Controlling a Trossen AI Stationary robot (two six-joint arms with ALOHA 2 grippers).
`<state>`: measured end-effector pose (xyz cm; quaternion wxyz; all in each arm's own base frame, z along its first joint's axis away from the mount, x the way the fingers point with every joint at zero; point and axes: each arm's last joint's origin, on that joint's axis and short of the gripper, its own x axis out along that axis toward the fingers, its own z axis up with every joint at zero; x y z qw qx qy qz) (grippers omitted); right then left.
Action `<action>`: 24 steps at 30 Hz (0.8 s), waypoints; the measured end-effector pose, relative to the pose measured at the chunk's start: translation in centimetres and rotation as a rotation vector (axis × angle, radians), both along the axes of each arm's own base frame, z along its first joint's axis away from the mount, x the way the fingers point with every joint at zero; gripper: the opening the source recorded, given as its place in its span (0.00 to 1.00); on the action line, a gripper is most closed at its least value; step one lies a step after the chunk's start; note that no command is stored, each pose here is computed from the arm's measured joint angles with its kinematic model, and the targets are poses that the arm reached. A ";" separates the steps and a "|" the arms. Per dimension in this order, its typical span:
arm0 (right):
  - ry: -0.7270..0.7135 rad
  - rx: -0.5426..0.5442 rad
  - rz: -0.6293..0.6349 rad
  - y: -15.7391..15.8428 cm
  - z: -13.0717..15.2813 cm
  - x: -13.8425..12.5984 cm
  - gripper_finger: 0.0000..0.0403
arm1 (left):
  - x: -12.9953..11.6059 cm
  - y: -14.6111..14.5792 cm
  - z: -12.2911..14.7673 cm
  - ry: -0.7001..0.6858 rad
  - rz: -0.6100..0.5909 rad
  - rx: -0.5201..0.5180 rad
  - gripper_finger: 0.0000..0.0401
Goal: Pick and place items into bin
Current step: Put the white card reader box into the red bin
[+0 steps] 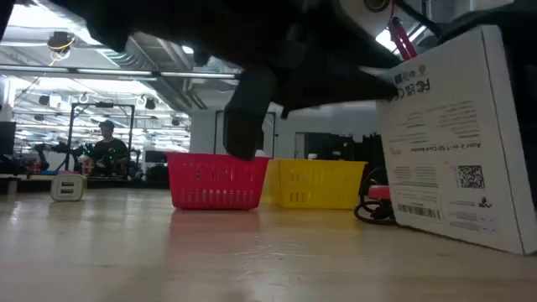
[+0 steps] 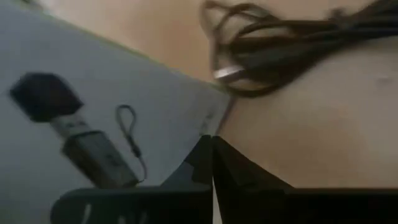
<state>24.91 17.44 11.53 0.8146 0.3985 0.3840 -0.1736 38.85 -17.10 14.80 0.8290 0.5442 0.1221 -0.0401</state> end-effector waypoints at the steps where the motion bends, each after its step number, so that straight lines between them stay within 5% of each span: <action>1: -0.015 0.005 0.016 0.0 0.1 0.2 0.00 | 0.1 0.2 -0.1 0.003 -0.005 -0.002 0.32; 24: 0.007 -0.022 0.024 -0.1 -0.4 0.4 0.00 | 0.1 0.6 -0.4 0.013 0.023 0.026 0.31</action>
